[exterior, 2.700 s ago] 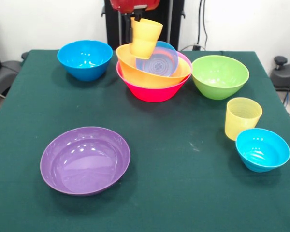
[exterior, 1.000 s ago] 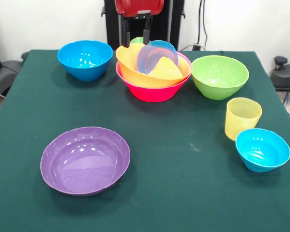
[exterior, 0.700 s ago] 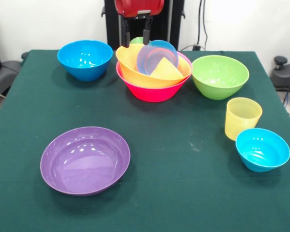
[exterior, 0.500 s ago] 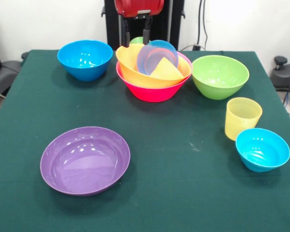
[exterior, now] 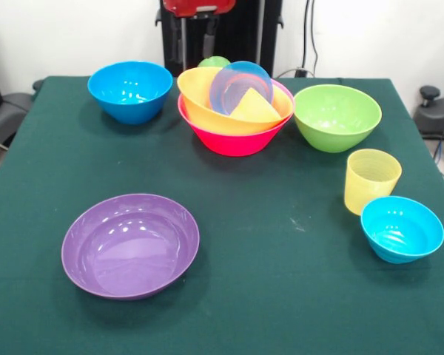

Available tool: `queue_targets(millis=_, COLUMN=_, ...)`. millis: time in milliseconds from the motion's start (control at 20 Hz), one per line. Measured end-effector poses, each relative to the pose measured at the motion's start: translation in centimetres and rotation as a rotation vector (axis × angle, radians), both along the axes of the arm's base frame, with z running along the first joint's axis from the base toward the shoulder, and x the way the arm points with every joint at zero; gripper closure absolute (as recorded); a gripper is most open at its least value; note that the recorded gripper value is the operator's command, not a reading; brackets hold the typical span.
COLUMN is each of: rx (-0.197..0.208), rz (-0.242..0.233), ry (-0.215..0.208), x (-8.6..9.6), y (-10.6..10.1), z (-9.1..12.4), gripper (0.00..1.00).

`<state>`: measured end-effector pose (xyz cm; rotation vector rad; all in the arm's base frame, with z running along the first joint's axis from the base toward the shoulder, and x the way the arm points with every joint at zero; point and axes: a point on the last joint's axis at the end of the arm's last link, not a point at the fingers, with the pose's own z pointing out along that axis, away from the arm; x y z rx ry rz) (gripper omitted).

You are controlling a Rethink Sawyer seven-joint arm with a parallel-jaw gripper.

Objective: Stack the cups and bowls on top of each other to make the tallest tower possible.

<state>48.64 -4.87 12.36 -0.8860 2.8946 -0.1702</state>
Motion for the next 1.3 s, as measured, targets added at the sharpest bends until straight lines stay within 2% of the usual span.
queue_targets(millis=300, rx=-0.014, rz=-0.021, ry=0.021, x=0.2, y=-2.7, z=0.3, gripper=0.0)
queue_targets(millis=650, rx=-0.013, rz=-0.047, ry=0.02, x=0.4, y=-4.5, z=0.3, gripper=0.0)
queue_targets(millis=1300, rx=-0.013, rz=-0.055, ry=0.019, x=0.4, y=-4.9, z=0.3, gripper=0.0)
